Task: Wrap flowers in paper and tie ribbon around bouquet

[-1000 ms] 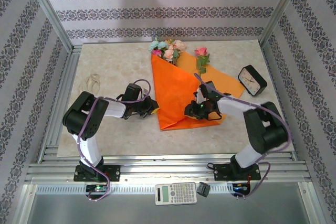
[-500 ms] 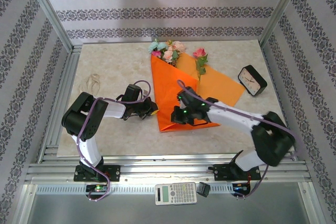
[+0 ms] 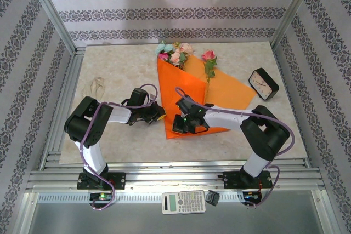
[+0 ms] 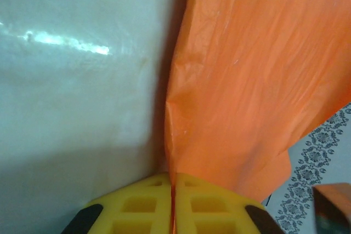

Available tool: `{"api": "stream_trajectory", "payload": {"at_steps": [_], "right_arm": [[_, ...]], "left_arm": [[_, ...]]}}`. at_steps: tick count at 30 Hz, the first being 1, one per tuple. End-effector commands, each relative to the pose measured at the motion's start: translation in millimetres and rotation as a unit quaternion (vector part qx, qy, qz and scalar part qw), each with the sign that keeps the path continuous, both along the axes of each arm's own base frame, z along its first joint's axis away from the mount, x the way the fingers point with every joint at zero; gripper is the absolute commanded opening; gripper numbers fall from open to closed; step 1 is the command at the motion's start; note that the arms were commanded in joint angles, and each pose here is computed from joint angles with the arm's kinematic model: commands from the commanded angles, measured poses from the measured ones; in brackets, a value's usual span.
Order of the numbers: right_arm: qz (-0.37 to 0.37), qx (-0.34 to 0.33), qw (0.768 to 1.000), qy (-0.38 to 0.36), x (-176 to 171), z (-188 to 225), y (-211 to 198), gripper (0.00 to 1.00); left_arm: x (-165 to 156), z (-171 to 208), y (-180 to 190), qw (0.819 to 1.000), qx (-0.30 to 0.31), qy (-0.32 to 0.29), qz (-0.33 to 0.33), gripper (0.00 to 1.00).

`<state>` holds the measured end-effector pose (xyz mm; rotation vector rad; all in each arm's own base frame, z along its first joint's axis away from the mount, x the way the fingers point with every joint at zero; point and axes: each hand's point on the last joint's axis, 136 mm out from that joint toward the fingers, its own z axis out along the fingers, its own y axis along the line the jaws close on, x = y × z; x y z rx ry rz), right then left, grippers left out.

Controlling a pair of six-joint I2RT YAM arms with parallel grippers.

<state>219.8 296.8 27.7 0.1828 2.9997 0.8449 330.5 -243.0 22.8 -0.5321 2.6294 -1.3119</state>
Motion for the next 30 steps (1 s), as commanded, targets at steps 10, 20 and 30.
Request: {"api": "stream_trajectory", "payload": {"at_steps": [10,20,30], "right_arm": [[0.001,-0.023,0.999,0.039,-21.7,-34.5,-9.4,0.02],[0.004,-0.02,0.999,0.036,-24.7,-33.7,-12.1,0.03],[0.026,-0.002,1.0,-0.003,-16.4,-5.2,-5.5,0.2]], "left_arm": [[-39.5,38.2,18.2,0.995,0.05,0.083,0.022,0.34],[-36.4,17.2,-27.6,0.986,-0.035,0.152,0.058,0.22],[-40.9,6.7,-9.7,0.987,0.04,0.147,0.05,0.16]]}}
